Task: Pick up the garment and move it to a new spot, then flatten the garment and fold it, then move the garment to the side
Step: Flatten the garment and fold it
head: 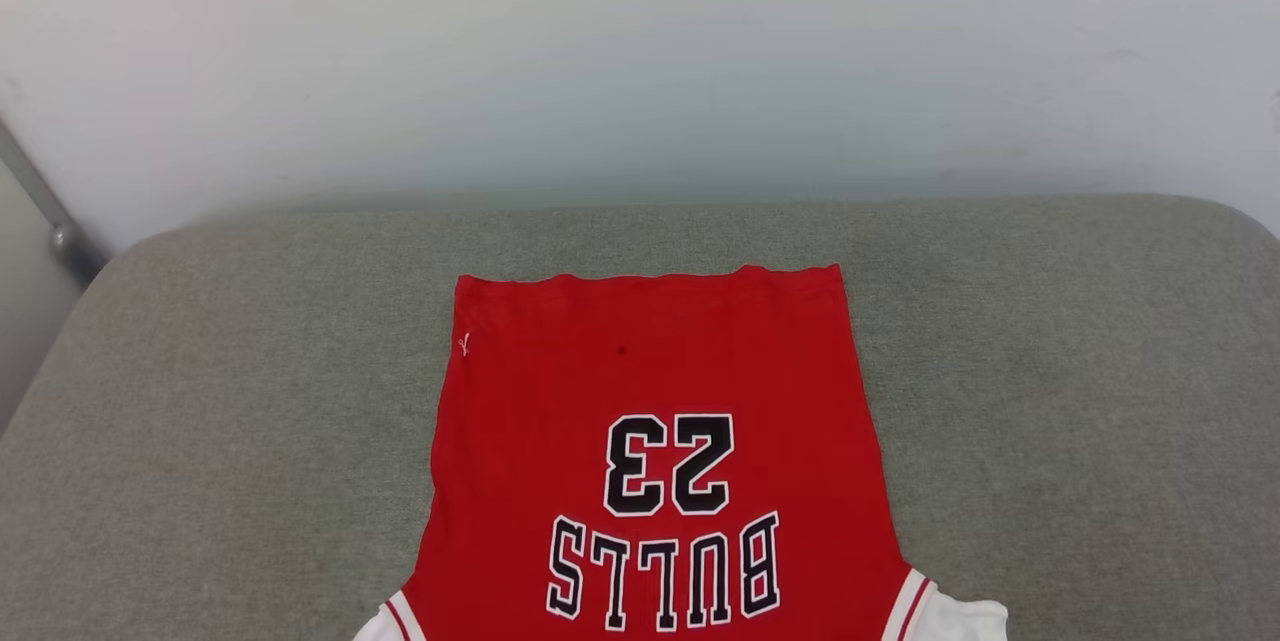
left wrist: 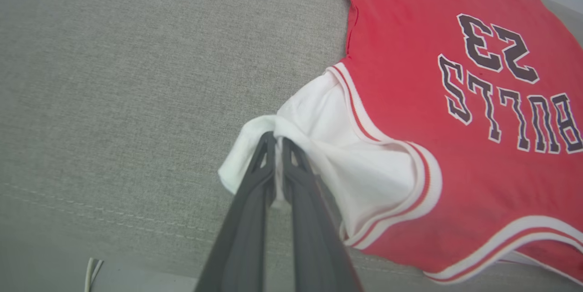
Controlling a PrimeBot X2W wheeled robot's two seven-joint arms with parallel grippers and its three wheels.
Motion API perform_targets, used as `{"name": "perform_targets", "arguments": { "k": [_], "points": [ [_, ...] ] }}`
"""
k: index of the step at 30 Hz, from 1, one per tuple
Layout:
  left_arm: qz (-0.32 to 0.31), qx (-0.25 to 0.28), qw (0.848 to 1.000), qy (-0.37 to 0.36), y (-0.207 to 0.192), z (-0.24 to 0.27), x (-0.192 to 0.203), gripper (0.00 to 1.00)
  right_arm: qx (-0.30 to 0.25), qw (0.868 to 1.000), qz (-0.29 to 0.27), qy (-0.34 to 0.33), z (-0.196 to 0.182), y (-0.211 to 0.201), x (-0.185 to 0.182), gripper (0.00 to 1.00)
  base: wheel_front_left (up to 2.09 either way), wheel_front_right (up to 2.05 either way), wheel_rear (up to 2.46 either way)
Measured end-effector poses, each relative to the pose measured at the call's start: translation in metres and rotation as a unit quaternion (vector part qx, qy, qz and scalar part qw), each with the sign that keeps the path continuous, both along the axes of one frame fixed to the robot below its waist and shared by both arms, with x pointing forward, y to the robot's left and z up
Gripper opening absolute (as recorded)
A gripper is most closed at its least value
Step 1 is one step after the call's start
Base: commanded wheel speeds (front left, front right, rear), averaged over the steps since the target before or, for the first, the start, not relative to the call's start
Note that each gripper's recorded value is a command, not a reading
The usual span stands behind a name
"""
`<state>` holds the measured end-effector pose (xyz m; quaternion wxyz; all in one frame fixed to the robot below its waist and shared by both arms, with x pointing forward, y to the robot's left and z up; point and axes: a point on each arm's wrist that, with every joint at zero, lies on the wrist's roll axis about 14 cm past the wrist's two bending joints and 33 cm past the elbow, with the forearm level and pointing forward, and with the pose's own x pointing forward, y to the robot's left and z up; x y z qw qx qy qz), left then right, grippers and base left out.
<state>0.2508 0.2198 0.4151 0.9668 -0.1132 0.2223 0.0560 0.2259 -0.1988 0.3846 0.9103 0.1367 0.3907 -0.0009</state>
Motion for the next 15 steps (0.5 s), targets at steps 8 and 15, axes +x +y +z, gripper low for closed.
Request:
{"name": "perform_targets", "arguments": {
  "k": [8,15],
  "points": [
    [0.002,-0.014,0.998,-0.057,-0.006,0.025,0.022,0.00,-0.030,0.990,0.016,-0.139,0.066,-0.007,0.095,1.00,0.00,0.00,0.00],
    [-0.009,-0.030,0.992,-0.121,-0.022,0.057,0.068,0.00,-0.010,0.973,0.010,-0.229,0.118,-0.004,0.239,1.00,0.00,0.00,0.00]
  ]
}}
